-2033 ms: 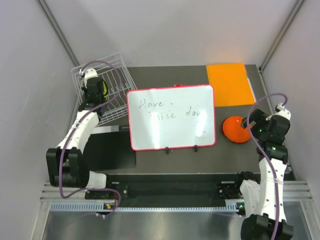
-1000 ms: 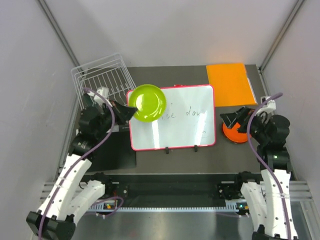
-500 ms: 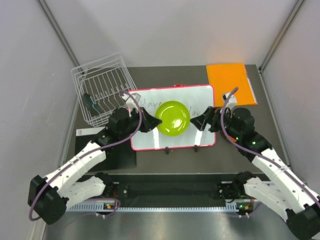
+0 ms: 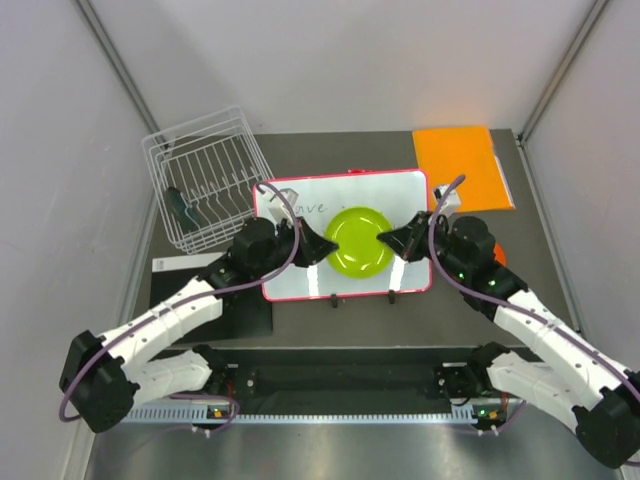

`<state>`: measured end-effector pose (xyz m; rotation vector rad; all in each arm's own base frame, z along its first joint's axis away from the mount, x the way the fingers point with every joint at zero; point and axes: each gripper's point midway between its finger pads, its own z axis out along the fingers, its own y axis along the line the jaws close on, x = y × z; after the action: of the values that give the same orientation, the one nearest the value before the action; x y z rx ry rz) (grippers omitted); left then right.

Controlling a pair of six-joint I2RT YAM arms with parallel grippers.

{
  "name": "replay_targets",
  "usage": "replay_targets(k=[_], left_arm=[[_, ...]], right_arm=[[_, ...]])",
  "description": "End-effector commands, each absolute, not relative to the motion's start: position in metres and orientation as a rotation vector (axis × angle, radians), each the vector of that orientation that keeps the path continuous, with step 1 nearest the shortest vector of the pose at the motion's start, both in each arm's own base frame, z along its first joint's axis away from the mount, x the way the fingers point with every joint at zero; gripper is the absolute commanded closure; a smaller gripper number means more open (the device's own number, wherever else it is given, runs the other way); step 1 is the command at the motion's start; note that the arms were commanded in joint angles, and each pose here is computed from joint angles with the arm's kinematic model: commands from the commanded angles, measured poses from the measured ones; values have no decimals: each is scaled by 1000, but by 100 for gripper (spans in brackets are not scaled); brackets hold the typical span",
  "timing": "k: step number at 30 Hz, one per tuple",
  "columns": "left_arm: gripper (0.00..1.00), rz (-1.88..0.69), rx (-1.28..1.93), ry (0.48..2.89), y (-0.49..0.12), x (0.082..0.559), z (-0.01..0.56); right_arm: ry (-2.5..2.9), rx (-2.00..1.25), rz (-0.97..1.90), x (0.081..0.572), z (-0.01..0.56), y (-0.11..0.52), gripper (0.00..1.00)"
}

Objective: Unload the plates from the dish rack

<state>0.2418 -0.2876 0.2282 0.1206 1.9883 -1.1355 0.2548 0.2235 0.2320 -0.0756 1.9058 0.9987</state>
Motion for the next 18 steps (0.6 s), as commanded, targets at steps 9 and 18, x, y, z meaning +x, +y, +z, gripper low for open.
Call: replay_targets(k=[9, 18], left_arm=[[21, -906, 163, 1769, -264, 268, 291], [16, -541, 76, 1742, -209, 291, 311]], right_arm=[[1764, 289, 515, 260, 279, 95, 100], [1742, 625, 106, 250, 268, -21, 100]])
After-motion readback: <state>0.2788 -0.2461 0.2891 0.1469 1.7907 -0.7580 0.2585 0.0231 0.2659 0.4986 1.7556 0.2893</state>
